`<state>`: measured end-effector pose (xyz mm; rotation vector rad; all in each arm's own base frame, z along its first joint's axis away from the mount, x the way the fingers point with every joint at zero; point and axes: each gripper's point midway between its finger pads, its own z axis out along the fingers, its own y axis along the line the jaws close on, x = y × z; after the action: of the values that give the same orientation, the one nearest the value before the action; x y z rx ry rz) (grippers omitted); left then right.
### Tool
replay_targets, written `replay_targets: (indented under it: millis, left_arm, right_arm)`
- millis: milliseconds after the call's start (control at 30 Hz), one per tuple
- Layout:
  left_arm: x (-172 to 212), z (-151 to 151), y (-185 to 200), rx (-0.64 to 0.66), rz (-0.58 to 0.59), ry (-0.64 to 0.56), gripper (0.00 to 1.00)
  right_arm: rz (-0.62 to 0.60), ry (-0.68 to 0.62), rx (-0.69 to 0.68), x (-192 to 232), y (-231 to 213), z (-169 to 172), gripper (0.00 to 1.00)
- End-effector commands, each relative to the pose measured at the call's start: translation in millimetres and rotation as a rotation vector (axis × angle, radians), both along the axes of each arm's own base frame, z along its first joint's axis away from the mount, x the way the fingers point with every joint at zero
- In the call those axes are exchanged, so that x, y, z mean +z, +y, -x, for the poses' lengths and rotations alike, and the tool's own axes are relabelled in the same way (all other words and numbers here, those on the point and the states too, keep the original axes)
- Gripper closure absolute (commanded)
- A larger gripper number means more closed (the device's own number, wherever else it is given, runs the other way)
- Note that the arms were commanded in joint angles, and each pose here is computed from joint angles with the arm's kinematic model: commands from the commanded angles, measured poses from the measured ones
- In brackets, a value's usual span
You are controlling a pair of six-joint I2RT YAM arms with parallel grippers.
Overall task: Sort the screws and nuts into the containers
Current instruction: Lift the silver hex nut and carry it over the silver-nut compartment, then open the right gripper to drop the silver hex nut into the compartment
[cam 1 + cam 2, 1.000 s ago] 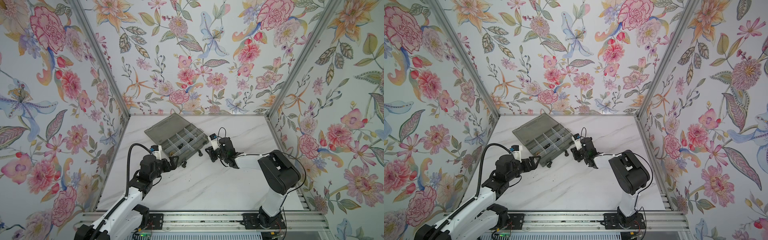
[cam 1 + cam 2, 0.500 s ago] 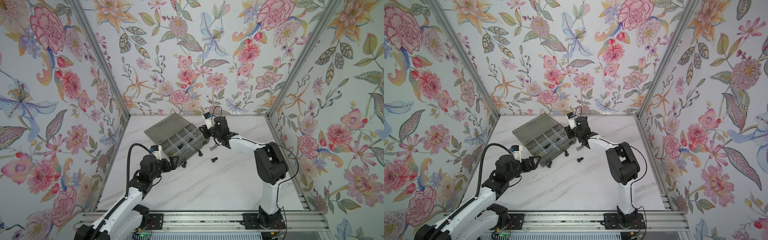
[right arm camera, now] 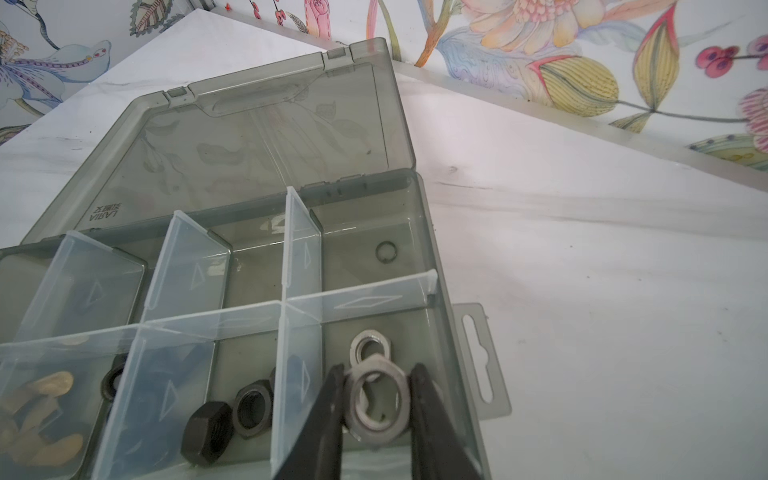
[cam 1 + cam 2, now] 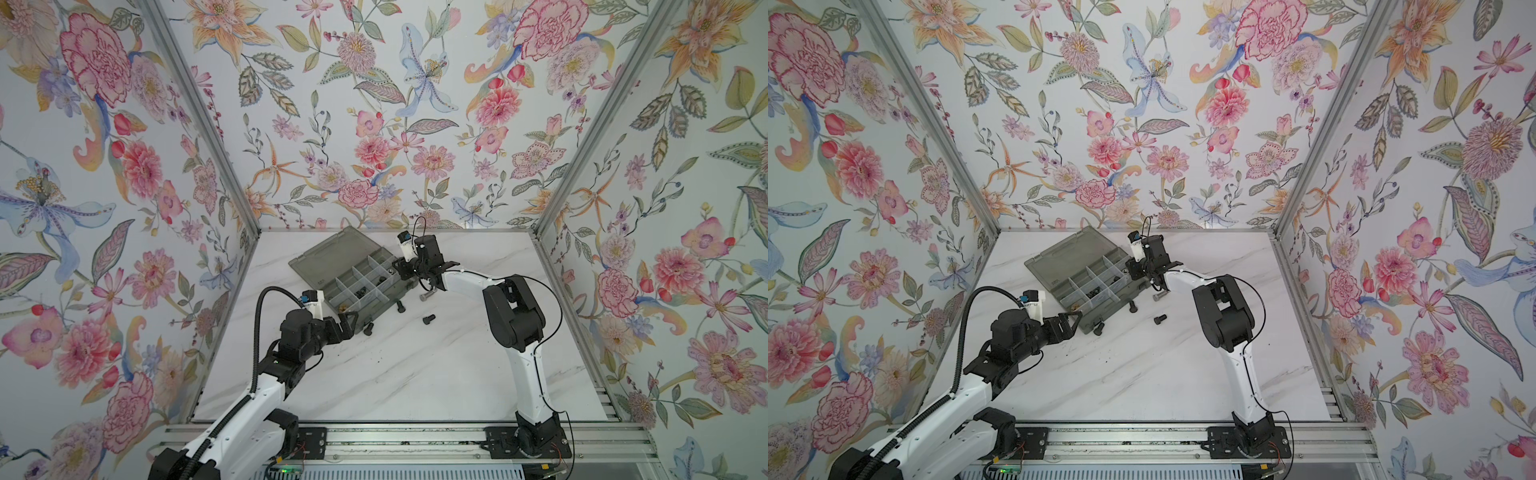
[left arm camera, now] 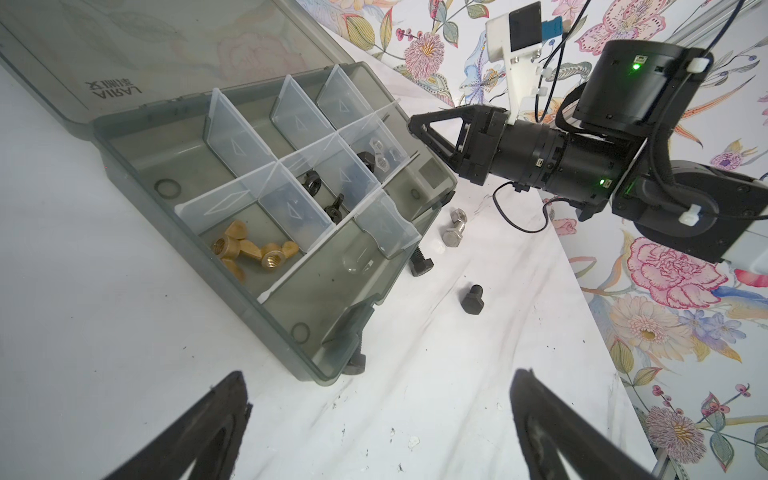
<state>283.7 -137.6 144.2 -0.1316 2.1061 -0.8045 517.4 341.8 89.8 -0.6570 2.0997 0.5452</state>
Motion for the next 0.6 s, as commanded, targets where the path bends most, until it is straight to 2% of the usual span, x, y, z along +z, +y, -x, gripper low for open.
replay_targets:
  millis: [0,167,267,333,567]
  left_arm:
    - [-1,-2,3,0.011,0.002,-0.003,0.00]
    - [-2,-2,3,0.012,0.004,-0.002,0.01]
    - [-2,-1,3,0.010,0.002,-0.002,0.01]
    - [-2,-1,3,0.009,0.003,-0.002,0.01]
    - [-1,-1,3,0.010,0.002,-0.005,0.01]
  right_arm:
    - [-0.016,0.011,0.009,1,5,0,0.87]
    - [-0.009,0.024,0.009,-4,5,3,0.82]
    - [0.000,0.030,0.006,-6,3,3,0.71]
    - [0.000,0.025,0.007,-3,3,4,0.68]
    - [-0.008,-0.032,0.010,32,-2,10,0.58]
